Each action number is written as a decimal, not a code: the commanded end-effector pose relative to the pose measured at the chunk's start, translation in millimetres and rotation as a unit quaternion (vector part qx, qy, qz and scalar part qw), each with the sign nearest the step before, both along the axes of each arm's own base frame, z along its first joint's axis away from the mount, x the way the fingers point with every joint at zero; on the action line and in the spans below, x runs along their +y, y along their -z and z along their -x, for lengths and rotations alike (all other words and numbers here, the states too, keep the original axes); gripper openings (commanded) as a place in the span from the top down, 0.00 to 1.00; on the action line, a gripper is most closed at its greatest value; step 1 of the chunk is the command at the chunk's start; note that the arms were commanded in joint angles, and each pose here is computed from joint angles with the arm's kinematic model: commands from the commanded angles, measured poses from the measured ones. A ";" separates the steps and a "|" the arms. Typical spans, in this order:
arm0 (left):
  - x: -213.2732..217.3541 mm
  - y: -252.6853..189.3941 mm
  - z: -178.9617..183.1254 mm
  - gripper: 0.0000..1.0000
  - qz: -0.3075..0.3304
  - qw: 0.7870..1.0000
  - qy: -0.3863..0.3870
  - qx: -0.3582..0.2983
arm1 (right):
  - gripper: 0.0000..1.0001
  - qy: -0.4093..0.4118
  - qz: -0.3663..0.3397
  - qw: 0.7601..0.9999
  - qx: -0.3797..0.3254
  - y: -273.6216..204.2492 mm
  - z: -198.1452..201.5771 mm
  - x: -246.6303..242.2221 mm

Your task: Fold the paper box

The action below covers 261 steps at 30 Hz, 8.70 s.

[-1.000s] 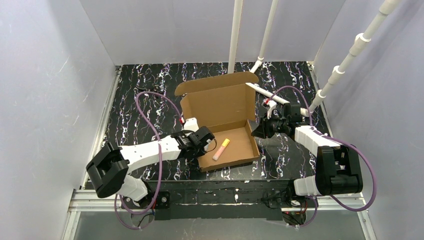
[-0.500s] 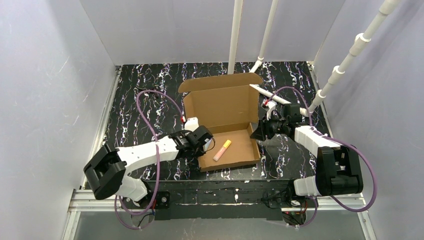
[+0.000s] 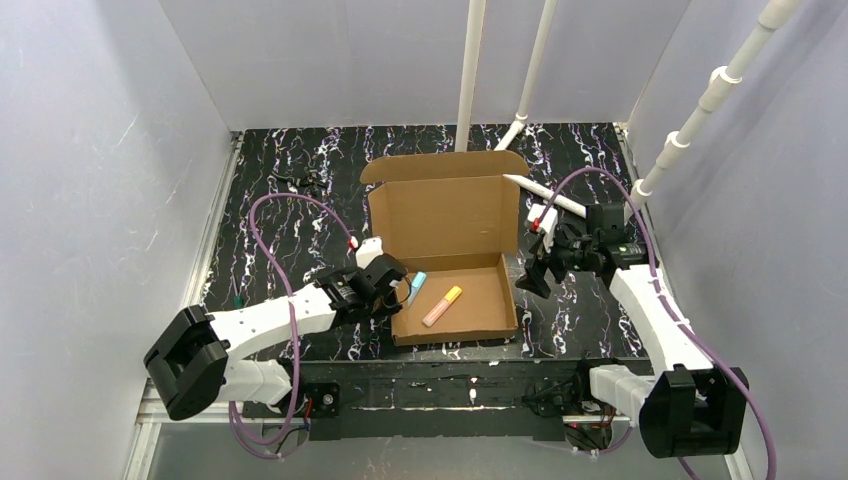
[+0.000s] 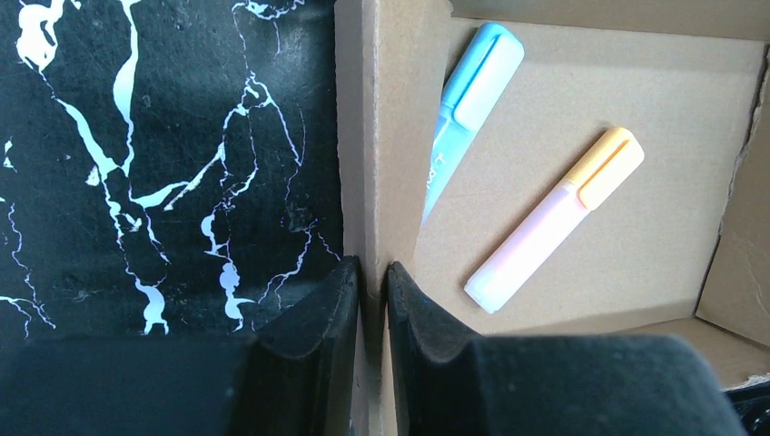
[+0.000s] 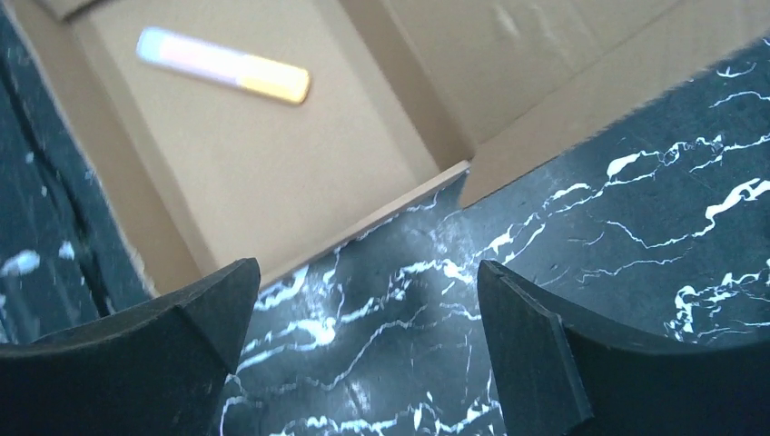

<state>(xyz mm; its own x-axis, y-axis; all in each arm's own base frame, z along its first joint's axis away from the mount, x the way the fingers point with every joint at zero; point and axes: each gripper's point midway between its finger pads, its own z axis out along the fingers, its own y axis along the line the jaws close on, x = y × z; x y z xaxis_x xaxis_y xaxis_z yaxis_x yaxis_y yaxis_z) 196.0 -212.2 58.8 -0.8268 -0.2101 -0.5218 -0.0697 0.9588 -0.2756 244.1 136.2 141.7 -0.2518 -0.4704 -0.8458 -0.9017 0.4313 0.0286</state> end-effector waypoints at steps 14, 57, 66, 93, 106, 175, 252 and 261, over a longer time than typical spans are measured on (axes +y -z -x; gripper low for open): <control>0.7 -1.4 -1.2 0.85 0.025 0.999 0.015 -0.029 | 0.04 -0.414 0.131 0.889 -0.143 8.2 56.8 122.1; 11.2 -0.3 9.5 0.83 0.068 0.996 0.013 -0.055 | 0.58 -0.480 0.240 0.831 -0.146 121.5 30.1 194.5; 23.4 -1.7 6.1 0.83 0.025 0.998 0.007 -0.057 | 0.72 -0.475 0.267 0.826 -0.143 103.6 31.9 156.5; 29.8 29.6 1.7 0.83 -0.107 0.993 0.055 0.001 | 0.34 -0.340 0.101 0.928 -0.114 -5.2 69.2 120.0; 51.0 14.4 -21.7 1.00 -0.199 0.980 -0.012 -0.014 | 0.32 -0.227 0.061 0.968 -0.087 -9.2 59.3 68.2; 35.3 1.0 -2.7 0.87 -0.074 0.996 -0.002 0.053 | 0.18 -0.133 -0.027 0.991 -0.006 10.1 51.6 34.6; 39.4 -143.6 -139.1 1.00 0.284 0.941 0.082 -0.164 | 0.99 0.131 -0.124 0.983 -0.025 -89.4 -126.7 65.9; 25.0 -143.0 -93.1 0.83 0.325 0.924 0.130 -0.151 | 0.99 0.129 -0.148 0.979 -0.055 -92.8 -107.5 53.4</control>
<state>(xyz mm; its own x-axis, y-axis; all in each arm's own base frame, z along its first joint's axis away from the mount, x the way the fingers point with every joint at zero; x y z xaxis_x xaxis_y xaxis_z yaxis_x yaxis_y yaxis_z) 320.9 -168.1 184.8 -0.6965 -0.4226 -0.5799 0.2111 0.6517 -0.7285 358.5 186.5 212.0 -0.3310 -0.1711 -0.9280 -0.7281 0.6718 0.1359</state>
